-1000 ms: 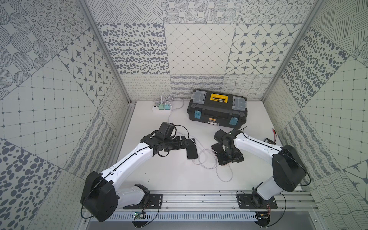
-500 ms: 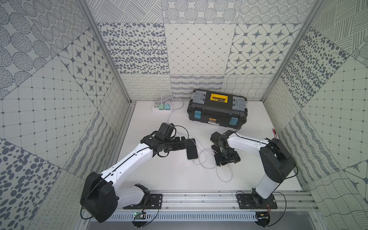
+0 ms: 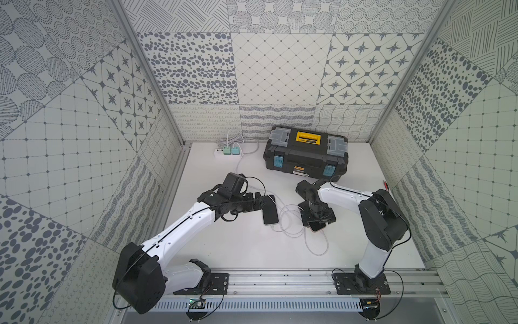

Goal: Unplug the charging cable from the phone
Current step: Pick up the phone at the center of the board.

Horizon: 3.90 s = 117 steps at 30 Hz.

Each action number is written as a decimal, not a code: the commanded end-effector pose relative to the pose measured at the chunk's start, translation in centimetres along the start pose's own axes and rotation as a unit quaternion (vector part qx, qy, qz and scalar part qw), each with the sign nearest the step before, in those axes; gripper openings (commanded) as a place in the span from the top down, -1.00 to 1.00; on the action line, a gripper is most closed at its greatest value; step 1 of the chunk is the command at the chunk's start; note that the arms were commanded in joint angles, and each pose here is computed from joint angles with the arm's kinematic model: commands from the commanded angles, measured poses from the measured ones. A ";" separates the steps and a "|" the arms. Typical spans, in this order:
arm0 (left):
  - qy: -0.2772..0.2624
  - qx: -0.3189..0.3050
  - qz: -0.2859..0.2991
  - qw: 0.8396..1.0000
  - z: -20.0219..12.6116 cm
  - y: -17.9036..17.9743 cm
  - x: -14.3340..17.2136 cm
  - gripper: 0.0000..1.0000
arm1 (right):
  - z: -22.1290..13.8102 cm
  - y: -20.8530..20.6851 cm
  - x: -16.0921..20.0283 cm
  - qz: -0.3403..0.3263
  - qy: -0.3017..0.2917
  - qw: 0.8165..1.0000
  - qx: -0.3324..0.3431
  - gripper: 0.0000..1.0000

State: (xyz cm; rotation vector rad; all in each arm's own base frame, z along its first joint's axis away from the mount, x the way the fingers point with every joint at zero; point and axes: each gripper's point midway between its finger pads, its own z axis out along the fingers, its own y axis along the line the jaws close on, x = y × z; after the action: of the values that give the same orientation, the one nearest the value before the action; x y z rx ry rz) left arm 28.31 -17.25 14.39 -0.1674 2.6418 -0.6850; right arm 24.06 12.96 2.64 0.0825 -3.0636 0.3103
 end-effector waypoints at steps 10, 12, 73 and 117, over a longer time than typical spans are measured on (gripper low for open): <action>-0.007 0.005 0.009 1.000 0.2 -0.7 -0.9 -0.92 | 0.7 -3.2 -3.7 0.117 -0.017 0.992 -0.042 -0.91; -0.008 0.006 0.009 1.000 0.2 -0.9 -1.1 -0.92 | 0.6 -3.4 -3.9 0.123 -0.021 0.991 -0.042 -0.91; 0.002 0.024 -0.002 1.000 0.9 -1.0 -0.4 -0.92 | 2.0 -2.3 -3.9 0.036 -0.016 0.998 -0.052 -0.88; 0.004 0.027 -0.016 0.999 0.9 -1.1 -0.4 -0.91 | 2.4 -3.2 -3.5 0.039 -0.034 0.998 -0.044 -0.46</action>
State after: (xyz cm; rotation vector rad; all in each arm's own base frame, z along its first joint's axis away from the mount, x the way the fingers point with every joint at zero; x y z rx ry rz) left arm 28.66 -17.92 13.73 -0.2100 2.6528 -0.7298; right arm 29.90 10.86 1.99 -0.0420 -3.2286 0.0687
